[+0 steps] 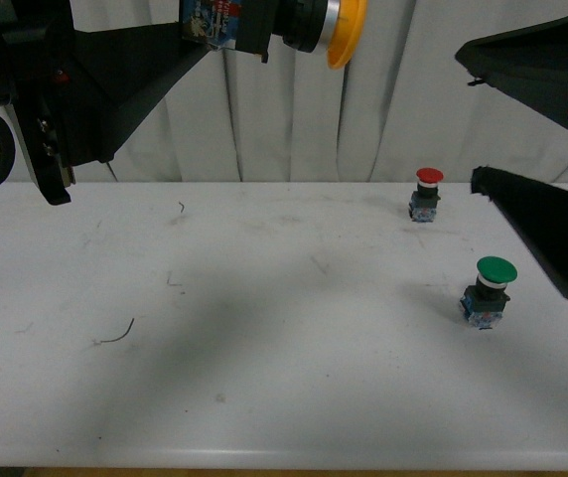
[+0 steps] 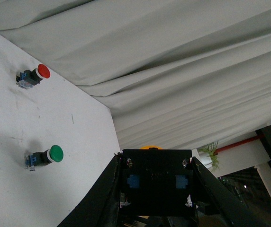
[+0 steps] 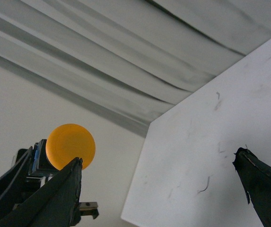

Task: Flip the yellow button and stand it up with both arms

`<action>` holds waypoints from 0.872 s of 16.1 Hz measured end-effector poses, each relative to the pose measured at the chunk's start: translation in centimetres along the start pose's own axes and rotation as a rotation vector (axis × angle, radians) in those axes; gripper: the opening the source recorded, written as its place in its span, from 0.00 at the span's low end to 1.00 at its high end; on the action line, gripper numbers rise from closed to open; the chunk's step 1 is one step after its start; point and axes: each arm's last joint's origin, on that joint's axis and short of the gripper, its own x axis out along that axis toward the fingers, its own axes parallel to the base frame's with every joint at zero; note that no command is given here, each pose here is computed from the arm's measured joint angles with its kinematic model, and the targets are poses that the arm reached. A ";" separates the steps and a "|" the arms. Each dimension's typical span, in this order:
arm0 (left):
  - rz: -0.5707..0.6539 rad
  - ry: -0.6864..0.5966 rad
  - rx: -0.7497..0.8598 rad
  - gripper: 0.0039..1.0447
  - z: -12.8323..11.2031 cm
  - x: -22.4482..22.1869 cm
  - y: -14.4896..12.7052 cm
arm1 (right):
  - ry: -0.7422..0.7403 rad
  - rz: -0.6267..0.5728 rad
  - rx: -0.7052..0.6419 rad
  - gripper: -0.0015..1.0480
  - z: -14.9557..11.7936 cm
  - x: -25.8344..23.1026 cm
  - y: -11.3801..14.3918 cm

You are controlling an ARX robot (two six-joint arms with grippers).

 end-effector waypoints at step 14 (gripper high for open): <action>0.010 0.003 -0.004 0.34 0.1 0.0 0.4 | 0.113 0.167 0.231 0.73 -0.3 5.4 2.6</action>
